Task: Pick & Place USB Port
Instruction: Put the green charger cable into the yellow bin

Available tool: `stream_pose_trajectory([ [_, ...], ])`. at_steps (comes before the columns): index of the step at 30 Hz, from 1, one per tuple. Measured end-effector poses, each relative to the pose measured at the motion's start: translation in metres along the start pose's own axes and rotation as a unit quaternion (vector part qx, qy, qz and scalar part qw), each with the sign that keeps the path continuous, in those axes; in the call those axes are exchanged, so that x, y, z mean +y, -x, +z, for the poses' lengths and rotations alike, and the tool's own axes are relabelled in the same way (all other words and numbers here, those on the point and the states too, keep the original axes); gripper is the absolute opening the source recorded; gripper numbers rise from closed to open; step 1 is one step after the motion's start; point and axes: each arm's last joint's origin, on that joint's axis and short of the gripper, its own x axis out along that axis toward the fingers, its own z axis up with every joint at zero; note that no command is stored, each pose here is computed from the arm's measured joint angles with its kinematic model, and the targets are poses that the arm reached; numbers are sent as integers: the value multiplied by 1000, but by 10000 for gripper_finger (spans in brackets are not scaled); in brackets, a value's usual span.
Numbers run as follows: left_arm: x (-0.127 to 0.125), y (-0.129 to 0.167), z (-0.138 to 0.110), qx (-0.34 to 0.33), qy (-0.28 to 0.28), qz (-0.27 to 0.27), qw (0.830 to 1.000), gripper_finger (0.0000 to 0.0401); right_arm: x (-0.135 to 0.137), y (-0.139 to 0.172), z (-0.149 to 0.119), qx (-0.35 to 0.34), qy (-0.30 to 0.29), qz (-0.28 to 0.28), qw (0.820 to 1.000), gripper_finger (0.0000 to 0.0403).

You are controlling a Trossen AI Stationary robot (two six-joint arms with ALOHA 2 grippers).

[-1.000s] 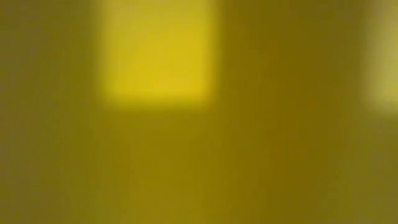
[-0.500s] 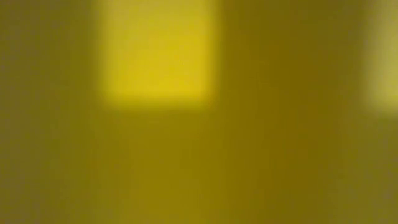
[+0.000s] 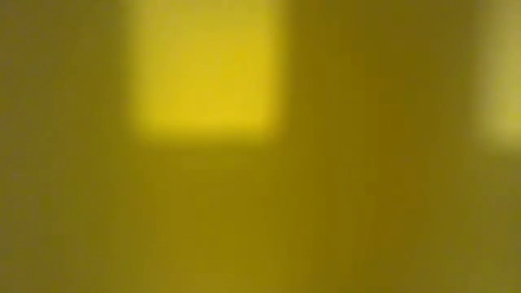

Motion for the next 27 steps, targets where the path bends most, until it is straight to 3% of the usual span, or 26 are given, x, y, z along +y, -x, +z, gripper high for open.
stream_pose_trajectory([
  [5,-37,24,-13,33,54,11,998,19,-16,14,-4,18,-11,-66,998,95],
  [12,-74,44,-45,52,156,59,985,19,-20,18,-5,21,-14,-72,997,87],
  [19,-87,42,-75,69,276,65,956,19,-20,18,-5,21,-14,-70,997,86],
  [27,-91,34,-106,103,326,71,937,19,-19,16,-15,35,0,-72,997,86],
])
